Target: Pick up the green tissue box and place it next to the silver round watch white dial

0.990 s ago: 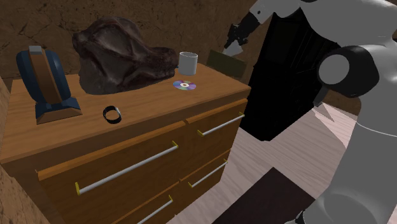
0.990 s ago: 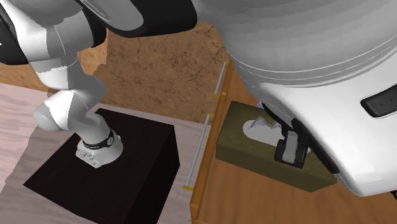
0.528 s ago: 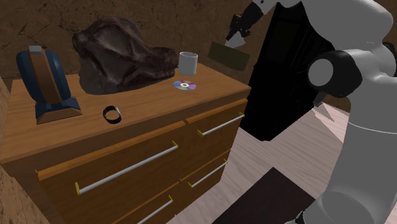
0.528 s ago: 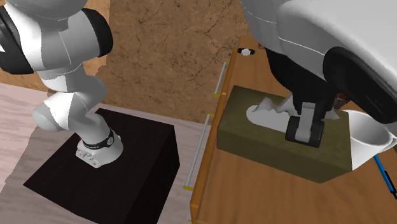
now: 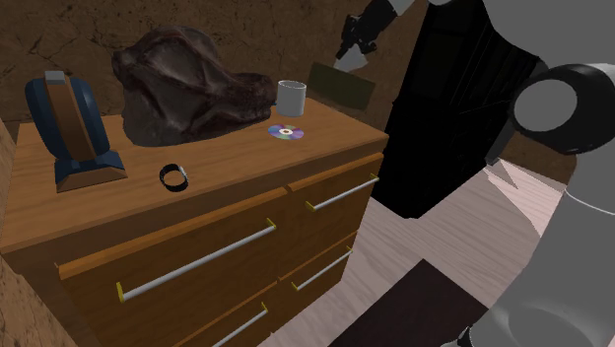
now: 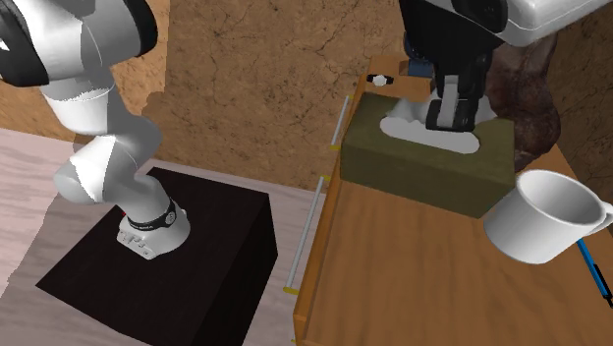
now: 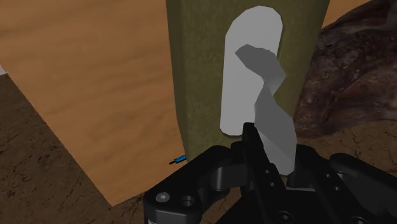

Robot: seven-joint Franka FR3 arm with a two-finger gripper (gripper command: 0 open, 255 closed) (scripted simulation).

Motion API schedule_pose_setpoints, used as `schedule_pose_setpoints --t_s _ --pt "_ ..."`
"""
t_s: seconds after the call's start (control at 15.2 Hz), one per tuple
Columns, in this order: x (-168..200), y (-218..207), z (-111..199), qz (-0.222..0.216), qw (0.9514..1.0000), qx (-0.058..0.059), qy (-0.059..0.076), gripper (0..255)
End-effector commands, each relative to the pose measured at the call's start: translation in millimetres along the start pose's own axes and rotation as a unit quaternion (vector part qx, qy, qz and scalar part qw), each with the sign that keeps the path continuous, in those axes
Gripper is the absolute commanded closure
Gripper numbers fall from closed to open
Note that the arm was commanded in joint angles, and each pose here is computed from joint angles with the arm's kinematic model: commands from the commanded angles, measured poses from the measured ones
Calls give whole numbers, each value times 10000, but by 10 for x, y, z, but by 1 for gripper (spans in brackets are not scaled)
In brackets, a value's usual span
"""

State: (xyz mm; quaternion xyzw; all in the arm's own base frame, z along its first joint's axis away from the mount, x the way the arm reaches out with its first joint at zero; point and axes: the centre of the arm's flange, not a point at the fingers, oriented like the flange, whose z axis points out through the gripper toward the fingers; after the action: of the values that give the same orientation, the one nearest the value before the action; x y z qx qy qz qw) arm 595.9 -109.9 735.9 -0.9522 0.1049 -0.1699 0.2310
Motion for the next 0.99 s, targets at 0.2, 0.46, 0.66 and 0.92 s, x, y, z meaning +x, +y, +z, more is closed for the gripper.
schedule_pose_setpoints --t_s 0.2,0.46,0.66,0.92 --pt "-301 -553 218 0 10000 -5 3 255" --pt "-525 -998 395 0 10000 -5 3 255" --pt "-692 -1331 528 0 10000 -5 3 255" --pt "-915 -1775 706 0 10000 -5 3 255"
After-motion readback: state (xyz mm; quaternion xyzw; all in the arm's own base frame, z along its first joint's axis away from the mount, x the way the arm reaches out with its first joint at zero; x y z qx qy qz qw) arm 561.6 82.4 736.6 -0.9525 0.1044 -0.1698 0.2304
